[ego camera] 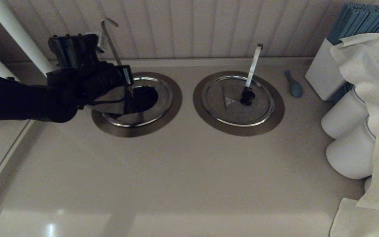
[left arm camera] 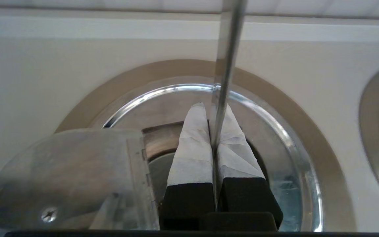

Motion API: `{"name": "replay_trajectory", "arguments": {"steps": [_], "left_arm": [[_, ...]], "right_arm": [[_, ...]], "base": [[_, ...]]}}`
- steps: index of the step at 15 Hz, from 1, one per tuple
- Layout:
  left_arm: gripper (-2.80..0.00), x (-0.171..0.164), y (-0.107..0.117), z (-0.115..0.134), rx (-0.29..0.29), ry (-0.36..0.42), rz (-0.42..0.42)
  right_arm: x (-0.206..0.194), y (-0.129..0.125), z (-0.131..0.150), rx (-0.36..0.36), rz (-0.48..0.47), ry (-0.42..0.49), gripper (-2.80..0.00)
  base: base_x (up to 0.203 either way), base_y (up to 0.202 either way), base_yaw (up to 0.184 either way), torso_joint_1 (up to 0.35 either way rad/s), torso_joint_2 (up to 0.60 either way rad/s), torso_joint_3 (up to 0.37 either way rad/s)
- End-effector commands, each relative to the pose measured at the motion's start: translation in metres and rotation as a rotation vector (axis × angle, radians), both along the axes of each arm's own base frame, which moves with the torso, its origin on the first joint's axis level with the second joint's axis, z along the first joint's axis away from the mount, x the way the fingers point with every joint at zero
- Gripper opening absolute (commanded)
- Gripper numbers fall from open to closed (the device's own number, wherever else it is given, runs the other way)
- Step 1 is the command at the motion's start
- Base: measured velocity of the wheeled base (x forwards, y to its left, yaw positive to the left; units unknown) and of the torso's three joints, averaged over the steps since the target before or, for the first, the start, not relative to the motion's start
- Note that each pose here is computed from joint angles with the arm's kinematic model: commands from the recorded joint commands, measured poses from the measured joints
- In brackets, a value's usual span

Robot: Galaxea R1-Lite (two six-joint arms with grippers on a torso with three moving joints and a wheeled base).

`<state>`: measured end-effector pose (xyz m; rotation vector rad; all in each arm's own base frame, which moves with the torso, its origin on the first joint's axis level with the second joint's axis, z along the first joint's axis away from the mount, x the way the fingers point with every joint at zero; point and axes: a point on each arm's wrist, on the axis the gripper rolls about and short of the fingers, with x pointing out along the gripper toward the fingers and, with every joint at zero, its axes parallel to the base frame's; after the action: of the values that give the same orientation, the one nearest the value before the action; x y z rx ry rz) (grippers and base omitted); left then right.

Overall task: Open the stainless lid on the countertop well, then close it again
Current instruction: Stir with a spoon

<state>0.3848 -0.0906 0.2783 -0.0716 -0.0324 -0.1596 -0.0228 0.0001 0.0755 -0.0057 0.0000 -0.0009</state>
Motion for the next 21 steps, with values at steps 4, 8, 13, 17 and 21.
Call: {"name": "replay_trajectory", "arguments": {"steps": [4,8,13,17,21], "left_arm": [[-2.80,0.002,-0.011,0.014,-0.096,-0.112,0.002],[-2.80,-0.003,-0.019,0.017,-0.140,-0.112,-0.031],[-2.80,-0.015,-0.006,0.023,-0.113,-0.045,-0.045],[-2.80,-0.014,0.005,0.014,-0.051,-0.011,-0.066],[-2.80,-0.004,0.011,0.010,-0.019,-0.025,0.019]], "right_arm": [[0.000,0.000,0.000,0.000,0.001,0.000,-2.80],[0.000,0.000,0.000,0.000,0.001,0.000,-2.80],[0.000,0.000,0.000,0.000,0.001,0.000,-2.80],[0.000,0.000,0.000,0.000,0.002,0.000,-2.80],[0.000,0.000,0.000,0.000,0.001,0.000,-2.80]], "base": [[0.000,0.000,0.000,0.000,0.00,0.000],[0.000,0.000,0.000,0.000,0.00,0.000],[0.000,0.000,0.000,0.000,0.00,0.000],[0.000,0.000,0.000,0.000,0.00,0.000],[0.000,0.000,0.000,0.000,0.00,0.000]]}}
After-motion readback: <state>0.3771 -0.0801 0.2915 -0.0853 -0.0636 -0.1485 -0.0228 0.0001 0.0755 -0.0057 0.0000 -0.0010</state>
